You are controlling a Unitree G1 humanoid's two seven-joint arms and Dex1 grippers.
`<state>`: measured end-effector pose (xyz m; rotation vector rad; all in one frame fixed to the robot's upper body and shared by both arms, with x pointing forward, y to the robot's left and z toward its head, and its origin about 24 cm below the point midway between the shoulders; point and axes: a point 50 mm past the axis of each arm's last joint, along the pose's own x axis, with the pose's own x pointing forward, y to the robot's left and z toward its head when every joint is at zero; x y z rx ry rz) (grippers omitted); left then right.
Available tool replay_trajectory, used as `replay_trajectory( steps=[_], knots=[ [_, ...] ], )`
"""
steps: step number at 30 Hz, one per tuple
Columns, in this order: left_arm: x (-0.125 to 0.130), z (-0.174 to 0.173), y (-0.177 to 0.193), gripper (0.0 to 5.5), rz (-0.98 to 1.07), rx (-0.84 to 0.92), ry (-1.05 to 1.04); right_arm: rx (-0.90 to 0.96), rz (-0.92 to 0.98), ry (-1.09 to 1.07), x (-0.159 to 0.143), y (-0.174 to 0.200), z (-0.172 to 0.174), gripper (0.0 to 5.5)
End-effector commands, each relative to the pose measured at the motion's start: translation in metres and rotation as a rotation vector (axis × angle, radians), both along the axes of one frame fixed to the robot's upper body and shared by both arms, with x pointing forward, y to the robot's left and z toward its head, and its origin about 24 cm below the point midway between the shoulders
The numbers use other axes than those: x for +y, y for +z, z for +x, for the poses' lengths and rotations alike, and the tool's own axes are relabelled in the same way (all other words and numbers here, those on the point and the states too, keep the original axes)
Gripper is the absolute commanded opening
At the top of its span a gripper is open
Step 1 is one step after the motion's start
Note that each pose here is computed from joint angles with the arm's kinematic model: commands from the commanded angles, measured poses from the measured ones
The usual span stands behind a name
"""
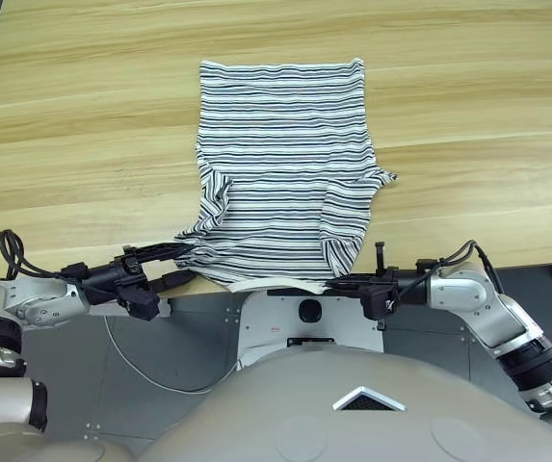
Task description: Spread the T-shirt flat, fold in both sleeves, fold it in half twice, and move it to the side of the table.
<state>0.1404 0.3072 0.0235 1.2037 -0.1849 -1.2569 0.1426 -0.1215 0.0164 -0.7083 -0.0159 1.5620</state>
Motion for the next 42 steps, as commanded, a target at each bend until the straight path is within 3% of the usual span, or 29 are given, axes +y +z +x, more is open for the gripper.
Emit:
replay_trajectory(
  steps=[1, 10, 21, 28, 32, 37, 42],
  knots=[
    [0.017, -0.006, -0.006, 3.03, 0.123, 0.028, 0.028, -0.007, -0.008, 0.004, 0.001, 0.001, 0.001, 0.1],
    [0.017, -0.011, -0.016, 3.03, 0.129, 0.03, -0.014, -0.01, -0.007, 0.006, 0.001, 0.001, 0.002, 0.1],
    [0.004, -0.015, -0.027, 1.04, 0.101, 0.121, -0.078, -0.013, 0.001, 0.004, 0.002, 0.001, 0.002, 0.1],
    [0.0, -0.007, -0.034, 0.19, 0.124, 0.184, -0.031, -0.034, 0.017, 0.001, 0.004, 0.003, 0.003, 0.1],
    [-0.015, 0.0, -0.027, 0.11, 0.07, 0.198, -0.096, -0.062, 0.055, -0.006, 0.0, 0.014, 0.012, 0.1],
    [-0.039, -0.008, -0.015, 0.11, -0.007, 0.27, -0.224, 0.035, 0.119, 0.027, -0.011, 0.027, 0.016, 0.1],
    [-0.065, -0.001, 0.013, 0.11, -0.071, 0.391, -0.173, 0.132, 0.222, -0.051, -0.021, 0.044, 0.04, 0.1]
  ],
)
